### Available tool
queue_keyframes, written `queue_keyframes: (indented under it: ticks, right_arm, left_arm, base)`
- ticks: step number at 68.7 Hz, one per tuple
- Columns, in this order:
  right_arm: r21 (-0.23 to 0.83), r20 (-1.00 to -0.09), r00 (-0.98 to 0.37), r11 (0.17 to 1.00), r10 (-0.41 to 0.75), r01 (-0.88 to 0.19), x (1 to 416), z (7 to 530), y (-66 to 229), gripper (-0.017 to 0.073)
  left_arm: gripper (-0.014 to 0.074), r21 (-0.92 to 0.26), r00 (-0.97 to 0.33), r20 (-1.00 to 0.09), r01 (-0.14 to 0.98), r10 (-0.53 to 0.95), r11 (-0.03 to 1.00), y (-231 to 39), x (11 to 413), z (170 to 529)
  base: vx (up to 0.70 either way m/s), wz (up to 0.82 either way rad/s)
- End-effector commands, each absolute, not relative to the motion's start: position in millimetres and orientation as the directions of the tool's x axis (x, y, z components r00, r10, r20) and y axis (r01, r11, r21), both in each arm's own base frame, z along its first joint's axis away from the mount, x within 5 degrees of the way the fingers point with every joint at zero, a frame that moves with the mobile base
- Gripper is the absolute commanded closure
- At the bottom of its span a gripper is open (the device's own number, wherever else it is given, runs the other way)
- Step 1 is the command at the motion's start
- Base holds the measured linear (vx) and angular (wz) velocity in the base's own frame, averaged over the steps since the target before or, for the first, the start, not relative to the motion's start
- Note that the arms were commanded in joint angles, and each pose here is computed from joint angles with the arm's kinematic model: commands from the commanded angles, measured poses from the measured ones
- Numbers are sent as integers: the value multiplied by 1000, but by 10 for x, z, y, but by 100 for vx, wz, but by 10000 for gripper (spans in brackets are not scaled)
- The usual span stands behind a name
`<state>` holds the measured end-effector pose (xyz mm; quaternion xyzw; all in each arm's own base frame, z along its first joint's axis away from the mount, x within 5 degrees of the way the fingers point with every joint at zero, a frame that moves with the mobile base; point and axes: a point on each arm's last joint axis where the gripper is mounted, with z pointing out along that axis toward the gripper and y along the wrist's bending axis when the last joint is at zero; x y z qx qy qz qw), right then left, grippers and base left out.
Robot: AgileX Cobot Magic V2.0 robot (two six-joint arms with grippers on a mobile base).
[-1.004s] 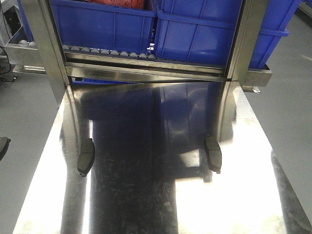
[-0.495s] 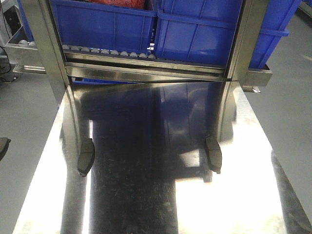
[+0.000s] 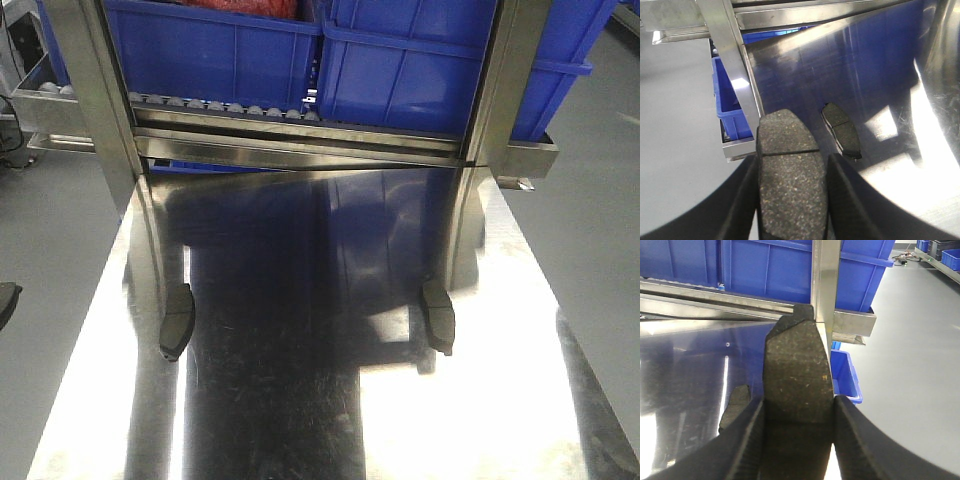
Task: Move and align brake pads A on conveyor
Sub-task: 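Drive the base away from the table holding both pads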
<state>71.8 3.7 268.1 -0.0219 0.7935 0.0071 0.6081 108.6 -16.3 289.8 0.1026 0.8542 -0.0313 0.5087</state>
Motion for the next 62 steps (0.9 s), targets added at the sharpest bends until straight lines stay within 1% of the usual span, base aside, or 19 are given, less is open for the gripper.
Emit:
queue_keyframes:
  ticks: [1, 23, 62]
  right_arm:
    - [-22, -989, -149, 999, -26, -26, 734, 2858, 24, 565]
    - [-22, -989, -149, 999, -26, -26, 734, 2858, 24, 565]
    - [-22, -989, -149, 999, -26, -26, 734, 2858, 24, 565]
  left_arm:
    - [485, 48, -361, -925, 190, 115, 981, -164, 1117, 3065]
    - [485, 48, -361, -925, 190, 115, 981, -164, 1117, 3065]
    - [485, 48, -361, -925, 190, 115, 981, -164, 1117, 3065]
  base:
    - [0, 1]
    - [-6, 10]
    - [-9, 36]
